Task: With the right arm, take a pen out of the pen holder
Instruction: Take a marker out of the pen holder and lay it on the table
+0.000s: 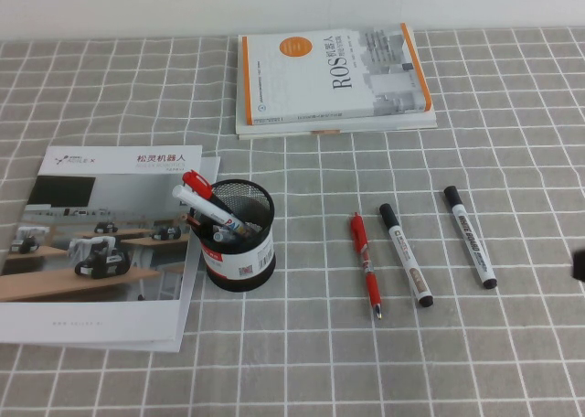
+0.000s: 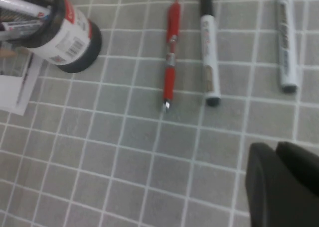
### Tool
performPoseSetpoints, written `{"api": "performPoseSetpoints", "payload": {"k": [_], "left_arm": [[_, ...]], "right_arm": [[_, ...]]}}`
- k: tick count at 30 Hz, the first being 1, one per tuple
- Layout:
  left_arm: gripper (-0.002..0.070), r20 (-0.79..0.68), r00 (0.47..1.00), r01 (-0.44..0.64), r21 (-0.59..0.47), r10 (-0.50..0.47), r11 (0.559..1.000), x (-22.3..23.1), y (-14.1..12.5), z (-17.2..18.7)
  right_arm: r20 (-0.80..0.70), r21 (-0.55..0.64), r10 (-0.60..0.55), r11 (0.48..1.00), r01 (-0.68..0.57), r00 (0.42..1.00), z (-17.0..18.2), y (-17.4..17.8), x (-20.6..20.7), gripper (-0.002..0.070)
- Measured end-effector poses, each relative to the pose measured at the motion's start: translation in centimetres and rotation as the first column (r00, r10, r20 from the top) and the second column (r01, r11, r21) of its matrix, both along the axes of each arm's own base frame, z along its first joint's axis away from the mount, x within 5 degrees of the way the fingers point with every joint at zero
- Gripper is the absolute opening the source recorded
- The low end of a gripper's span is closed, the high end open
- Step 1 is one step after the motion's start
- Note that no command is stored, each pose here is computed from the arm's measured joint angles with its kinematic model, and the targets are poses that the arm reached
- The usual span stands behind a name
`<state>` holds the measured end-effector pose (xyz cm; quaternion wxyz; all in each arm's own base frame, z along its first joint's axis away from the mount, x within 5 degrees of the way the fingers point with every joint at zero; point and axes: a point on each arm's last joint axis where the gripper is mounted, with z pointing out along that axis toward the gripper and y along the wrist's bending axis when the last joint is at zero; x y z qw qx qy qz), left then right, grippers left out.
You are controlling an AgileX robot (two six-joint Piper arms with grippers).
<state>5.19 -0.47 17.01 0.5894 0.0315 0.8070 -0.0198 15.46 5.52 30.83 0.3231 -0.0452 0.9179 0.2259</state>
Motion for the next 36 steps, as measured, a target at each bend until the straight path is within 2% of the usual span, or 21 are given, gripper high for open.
{"api": "performPoseSetpoints", "payload": {"k": [5, 11, 18, 22, 26, 32, 34, 36], "left_arm": [[-0.0004, 0.0, 1.0, 0.0, 0.0, 0.0, 1.0, 0.0, 0.0, 0.0], [-0.0004, 0.0, 1.0, 0.0, 0.0, 0.0, 1.0, 0.0, 0.0, 0.0], [-0.0004, 0.0, 1.0, 0.0, 0.0, 0.0, 1.0, 0.0, 0.0, 0.0], [-0.0004, 0.0, 1.0, 0.0, 0.0, 0.0, 1.0, 0.0, 0.0, 0.0], [-0.0004, 0.0, 1.0, 0.0, 0.0, 0.0, 1.0, 0.0, 0.0, 0.0], [-0.0004, 0.0, 1.0, 0.0, 0.0, 0.0, 1.0, 0.0, 0.0, 0.0], [-0.0004, 0.0, 1.0, 0.0, 0.0, 0.0, 1.0, 0.0, 0.0, 0.0], [-0.0004, 0.0, 1.0, 0.0, 0.0, 0.0, 1.0, 0.0, 0.0, 0.0]], "right_arm": [[0.032, -0.015, 0.123, 0.992, -0.123, 0.992, 0.9, 2.9, 2.6, -0.0012], [0.09, -0.047, 0.302, 0.953, -0.299, 0.949, 0.8, 9.4, 5.2, -0.0012], [0.189, -0.116, 0.487, 0.873, -0.473, 0.853, -0.2, 16.3, 6.2, -0.0012], [0.338, -0.166, 0.528, 0.848, -0.503, 0.779, 0.1, 18.8, 5.8, 0.0009], [0.474, -0.215, 0.545, 0.834, -0.509, 0.692, 0.7, 20.6, 5.0, 0.0101], [0.519, -0.235, 0.546, 0.831, -0.505, 0.657, -0.6, 22.7, 4.8, 0.0368], [0.533, -0.252, 0.55, 0.829, -0.499, 0.643, -1.3, 23.3, 4.9, 0.0419], [0.565, -0.272, 0.547, 0.831, -0.486, 0.618, -2.0, 23.7, 4.7, 0.043]]}}
